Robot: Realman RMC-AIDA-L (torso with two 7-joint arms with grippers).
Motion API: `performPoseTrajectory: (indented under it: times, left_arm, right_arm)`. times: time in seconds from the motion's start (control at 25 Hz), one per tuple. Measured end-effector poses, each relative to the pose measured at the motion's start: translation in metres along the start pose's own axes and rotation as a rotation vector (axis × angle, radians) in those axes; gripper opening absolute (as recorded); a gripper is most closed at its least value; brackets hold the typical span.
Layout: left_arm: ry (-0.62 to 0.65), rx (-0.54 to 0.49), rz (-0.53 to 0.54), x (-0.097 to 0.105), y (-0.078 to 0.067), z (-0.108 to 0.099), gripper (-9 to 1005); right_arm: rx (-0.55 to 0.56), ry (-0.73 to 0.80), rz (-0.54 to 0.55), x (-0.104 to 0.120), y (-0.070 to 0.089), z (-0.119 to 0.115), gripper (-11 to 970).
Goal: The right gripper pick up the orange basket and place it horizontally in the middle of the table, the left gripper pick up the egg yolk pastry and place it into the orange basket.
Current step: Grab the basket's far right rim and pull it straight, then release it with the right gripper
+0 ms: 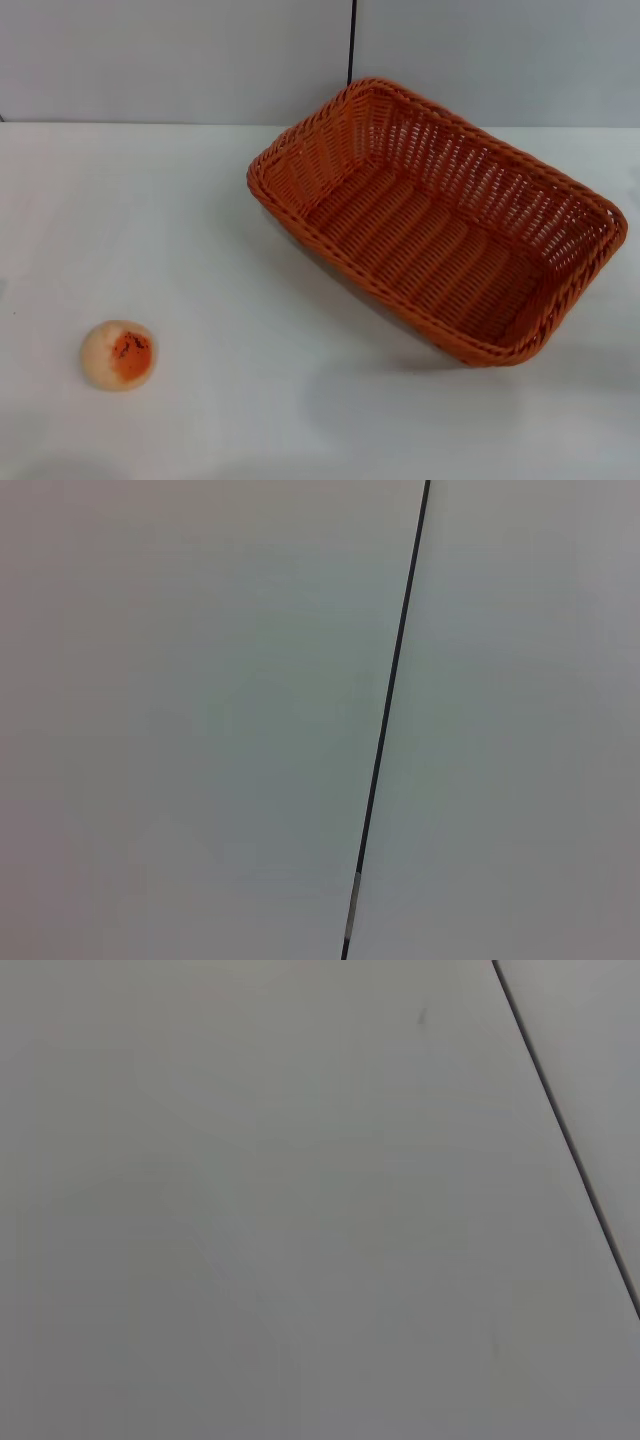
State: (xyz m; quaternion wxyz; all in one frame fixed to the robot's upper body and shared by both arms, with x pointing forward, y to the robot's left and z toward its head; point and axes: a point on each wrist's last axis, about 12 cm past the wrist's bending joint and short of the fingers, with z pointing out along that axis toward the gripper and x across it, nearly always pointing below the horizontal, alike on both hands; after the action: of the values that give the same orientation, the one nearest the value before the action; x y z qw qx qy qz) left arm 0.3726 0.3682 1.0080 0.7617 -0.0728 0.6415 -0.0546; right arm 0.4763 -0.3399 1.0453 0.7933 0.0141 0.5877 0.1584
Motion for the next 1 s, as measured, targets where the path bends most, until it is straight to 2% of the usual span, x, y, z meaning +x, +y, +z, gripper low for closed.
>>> performPoseTrajectory:
  times: [0.32,0.48,0.52,0.56,0.64,0.8,1.0]
  left_arm:
    - [-0.005,0.004,-0.004,0.000,-0.001,0.000,796]
    - [-0.006,0.004,-0.005,-0.001,-0.001,-0.001,792]
    - [-0.006,0.003,-0.005,-0.001,-0.001,-0.002,792]
    - [-0.006,0.003,-0.005,-0.001,-0.001,-0.002,791]
    - [-0.005,0.002,-0.005,0.000,-0.001,-0.002,789]
    - [-0.002,0.000,-0.006,0.000,-0.001,-0.002,786]
    - [-0.009,0.006,-0.007,0.000,-0.002,0.000,782]
  right_arm:
    - [-0.060,0.021,-0.020,-0.004,-0.003,0.001,742]
    - [-0.144,0.067,0.013,-0.017,-0.013,0.004,738]
    - [-0.210,0.130,0.039,-0.029,-0.021,0.008,737]
    - [-0.210,0.130,0.039,-0.029,-0.021,0.008,736]
    - [-0.266,0.207,0.061,-0.042,-0.028,0.013,734]
    - [-0.352,0.465,0.109,-0.070,-0.035,0.030,730]
    - [-0.353,0.801,0.086,-0.113,-0.034,0.058,725]
